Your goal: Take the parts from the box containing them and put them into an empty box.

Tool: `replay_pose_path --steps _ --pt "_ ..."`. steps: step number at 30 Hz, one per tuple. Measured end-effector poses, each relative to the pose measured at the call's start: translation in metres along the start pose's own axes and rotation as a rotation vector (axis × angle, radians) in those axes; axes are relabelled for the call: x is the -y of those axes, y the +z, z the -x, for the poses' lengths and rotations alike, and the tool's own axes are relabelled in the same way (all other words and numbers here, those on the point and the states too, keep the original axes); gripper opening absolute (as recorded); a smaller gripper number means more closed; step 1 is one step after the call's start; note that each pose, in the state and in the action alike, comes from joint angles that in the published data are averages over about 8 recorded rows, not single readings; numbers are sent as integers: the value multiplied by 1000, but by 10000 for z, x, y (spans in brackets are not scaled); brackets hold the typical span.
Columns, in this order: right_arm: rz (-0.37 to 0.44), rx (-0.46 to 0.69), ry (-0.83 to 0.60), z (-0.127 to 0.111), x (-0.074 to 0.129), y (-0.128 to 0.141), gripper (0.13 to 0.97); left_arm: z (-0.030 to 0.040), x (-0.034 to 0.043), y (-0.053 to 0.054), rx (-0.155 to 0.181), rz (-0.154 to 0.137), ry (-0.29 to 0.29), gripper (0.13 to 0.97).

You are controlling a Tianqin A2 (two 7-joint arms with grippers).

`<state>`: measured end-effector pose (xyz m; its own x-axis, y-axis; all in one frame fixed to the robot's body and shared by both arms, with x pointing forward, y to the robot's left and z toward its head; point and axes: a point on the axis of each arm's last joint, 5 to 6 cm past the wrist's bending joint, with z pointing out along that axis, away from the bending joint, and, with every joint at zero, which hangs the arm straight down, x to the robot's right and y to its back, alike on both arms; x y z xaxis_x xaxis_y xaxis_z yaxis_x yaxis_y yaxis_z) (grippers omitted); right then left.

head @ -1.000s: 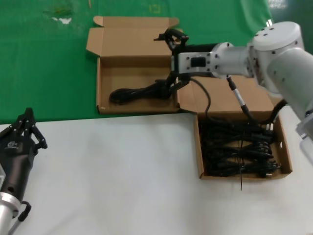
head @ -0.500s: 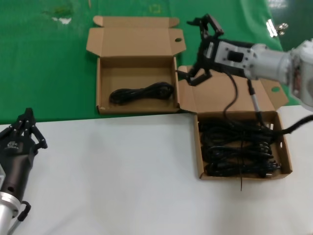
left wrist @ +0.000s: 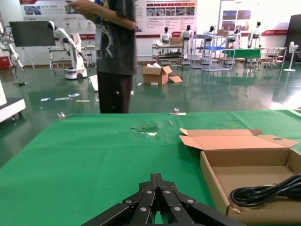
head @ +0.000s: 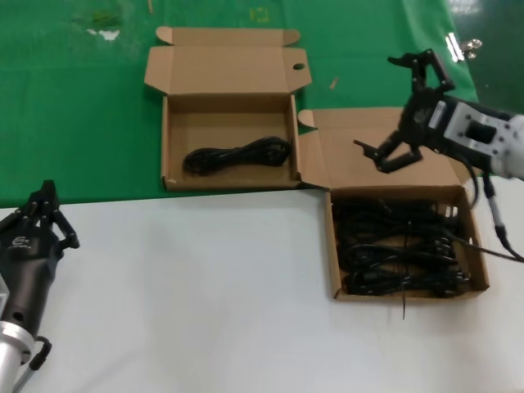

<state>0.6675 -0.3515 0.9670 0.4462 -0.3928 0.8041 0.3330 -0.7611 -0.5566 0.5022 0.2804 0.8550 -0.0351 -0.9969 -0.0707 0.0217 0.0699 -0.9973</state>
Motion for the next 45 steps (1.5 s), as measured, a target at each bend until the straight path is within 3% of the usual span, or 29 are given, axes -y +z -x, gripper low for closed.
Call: replay_pose_path --steps 7,14,27,35,39,45 --pt "16 -44 64 201 30 -404 966 0 0 0 0 0 0 140" --pt "16 -80 122 416 16 -570 966 0 0 0 0 0 0 140" --pt "15 -91 143 493 6 -590 966 0 0 0 0 0 0 155" --pt "11 -117 190 597 37 -563 966 0 0 0 0 0 0 233" --pt "9 -138 227 676 60 -546 966 0 0 0 0 0 0 233" --pt "6 -171 286 799 97 -526 966 0 0 0 0 0 0 341"
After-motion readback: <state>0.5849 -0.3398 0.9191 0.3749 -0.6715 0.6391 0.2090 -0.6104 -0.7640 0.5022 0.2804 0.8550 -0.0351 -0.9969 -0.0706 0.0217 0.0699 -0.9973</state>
